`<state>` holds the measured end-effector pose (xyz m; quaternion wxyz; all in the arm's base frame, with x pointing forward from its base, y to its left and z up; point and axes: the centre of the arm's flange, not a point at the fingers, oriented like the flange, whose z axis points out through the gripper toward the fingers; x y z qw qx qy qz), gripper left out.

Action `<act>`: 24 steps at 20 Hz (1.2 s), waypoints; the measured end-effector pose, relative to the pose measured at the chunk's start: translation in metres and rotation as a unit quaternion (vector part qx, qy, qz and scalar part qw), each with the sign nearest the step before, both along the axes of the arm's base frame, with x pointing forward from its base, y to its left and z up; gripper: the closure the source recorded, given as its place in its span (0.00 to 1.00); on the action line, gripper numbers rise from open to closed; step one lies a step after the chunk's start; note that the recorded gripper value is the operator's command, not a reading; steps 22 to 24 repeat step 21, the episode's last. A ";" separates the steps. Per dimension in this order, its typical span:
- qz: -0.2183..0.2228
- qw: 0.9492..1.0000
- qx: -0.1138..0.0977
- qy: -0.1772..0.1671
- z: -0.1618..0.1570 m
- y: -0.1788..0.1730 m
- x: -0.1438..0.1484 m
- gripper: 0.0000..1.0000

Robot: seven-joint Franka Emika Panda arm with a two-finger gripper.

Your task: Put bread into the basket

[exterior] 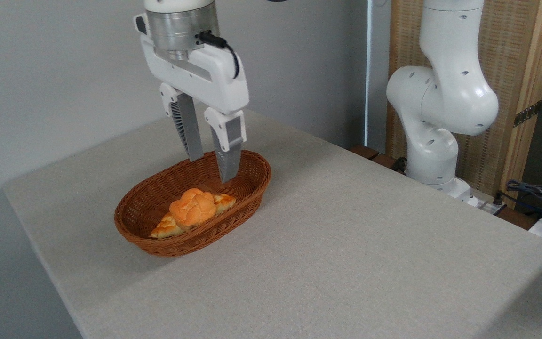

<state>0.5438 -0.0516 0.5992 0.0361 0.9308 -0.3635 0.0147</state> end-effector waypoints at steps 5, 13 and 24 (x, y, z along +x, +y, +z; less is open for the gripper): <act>-0.016 1.000 0.002 0.018 0.012 -0.018 0.011 0.00; -0.018 1.000 0.001 0.007 0.017 -0.021 0.013 0.00; -0.015 1.000 0.024 0.001 0.018 -0.013 0.015 0.00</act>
